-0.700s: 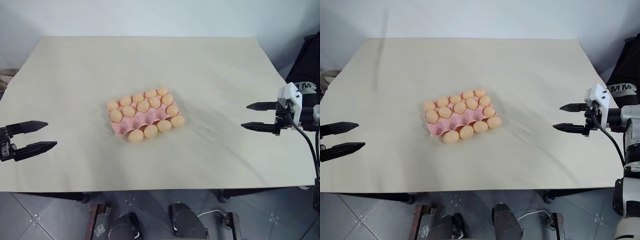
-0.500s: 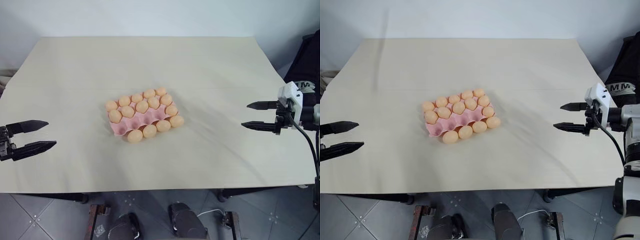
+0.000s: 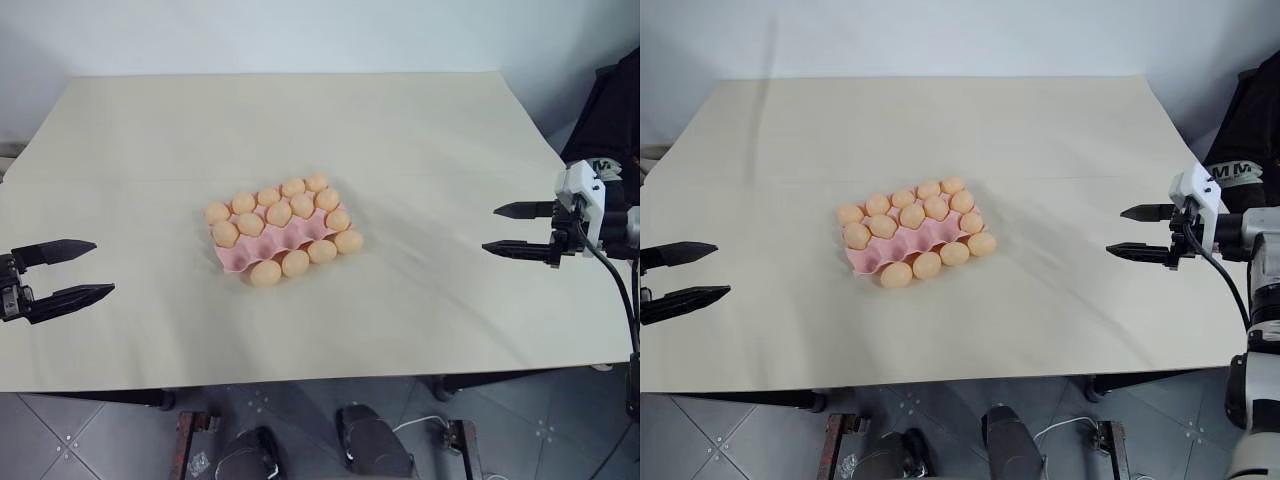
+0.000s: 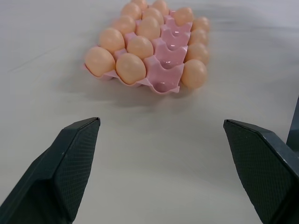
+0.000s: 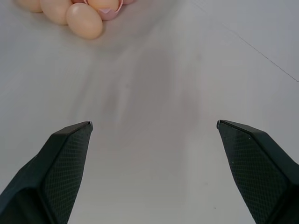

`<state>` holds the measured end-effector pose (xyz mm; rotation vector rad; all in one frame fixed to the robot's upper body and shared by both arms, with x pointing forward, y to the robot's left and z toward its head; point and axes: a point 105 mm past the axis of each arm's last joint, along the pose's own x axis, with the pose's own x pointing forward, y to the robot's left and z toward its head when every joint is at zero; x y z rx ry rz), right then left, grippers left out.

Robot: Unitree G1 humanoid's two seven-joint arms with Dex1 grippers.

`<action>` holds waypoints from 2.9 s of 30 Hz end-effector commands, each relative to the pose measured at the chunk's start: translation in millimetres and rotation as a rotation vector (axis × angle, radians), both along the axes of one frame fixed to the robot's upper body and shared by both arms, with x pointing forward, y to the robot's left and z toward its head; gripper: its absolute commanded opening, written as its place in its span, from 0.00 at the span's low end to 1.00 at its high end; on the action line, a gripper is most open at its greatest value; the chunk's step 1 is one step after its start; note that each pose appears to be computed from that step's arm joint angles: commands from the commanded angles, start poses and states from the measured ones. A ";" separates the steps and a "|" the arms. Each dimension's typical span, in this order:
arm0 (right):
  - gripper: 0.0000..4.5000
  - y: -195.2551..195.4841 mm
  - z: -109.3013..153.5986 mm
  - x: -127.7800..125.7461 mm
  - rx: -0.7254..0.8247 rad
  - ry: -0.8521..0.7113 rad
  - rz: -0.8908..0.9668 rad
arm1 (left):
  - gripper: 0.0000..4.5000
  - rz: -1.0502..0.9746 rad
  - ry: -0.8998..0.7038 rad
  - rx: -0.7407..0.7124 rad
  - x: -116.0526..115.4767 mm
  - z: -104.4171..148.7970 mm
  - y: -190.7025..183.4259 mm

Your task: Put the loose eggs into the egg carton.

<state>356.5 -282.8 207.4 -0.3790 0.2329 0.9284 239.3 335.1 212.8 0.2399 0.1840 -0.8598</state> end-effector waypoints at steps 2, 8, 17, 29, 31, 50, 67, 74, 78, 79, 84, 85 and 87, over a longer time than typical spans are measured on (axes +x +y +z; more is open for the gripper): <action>0.99 16.3 17.8 7.1 0.055 -0.082 -0.026 | 1.00 -0.025 -0.030 0.027 0.3 -0.3 -3.9; 0.99 45.3 16.0 6.4 0.094 -0.105 -0.020 | 1.00 -0.117 -0.085 -0.005 6.4 0.6 -24.9; 0.99 105.0 -6.2 18.1 0.148 -0.075 -0.082 | 1.00 -0.375 -0.166 -0.151 -8.0 1.3 -76.6; 0.99 172.6 -14.9 12.1 0.272 -0.086 -0.089 | 1.00 -0.358 -0.134 -0.167 -8.9 -19.4 -75.9; 0.99 178.6 -23.4 8.3 0.266 -0.071 -0.074 | 1.00 -0.352 -0.139 -0.169 -7.3 -19.0 -76.8; 0.99 201.1 -59.4 32.3 0.235 -0.058 -0.130 | 1.00 -0.349 -0.175 -0.172 -2.6 -11.0 -85.1; 0.57 196.1 -57.7 34.0 0.230 -0.048 -0.139 | 1.00 -0.326 -0.188 -0.162 0.4 -6.7 -85.8; 0.57 187.0 -17.1 39.6 0.234 -0.147 -0.143 | 1.00 -0.325 -0.189 -0.165 1.3 -6.7 -85.8; 0.57 206.7 12.4 36.4 0.262 -0.182 -0.086 | 1.00 -0.329 -0.191 -0.167 2.2 -6.8 -86.1; 0.57 211.8 16.5 35.2 0.267 -0.188 -0.072 | 1.00 -0.329 -0.191 -0.168 2.4 -6.8 -86.2; 0.57 259.4 31.6 27.1 0.315 -0.181 0.018 | 1.00 -0.316 -0.202 -0.168 3.0 -6.5 -83.7; 0.57 267.9 30.0 25.8 0.320 -0.173 0.031 | 1.00 -0.313 -0.204 -0.167 2.8 -6.5 -82.9; 0.57 280.0 22.0 24.0 0.318 -0.150 0.050 | 1.00 -0.308 -0.208 -0.167 2.3 -6.1 -82.2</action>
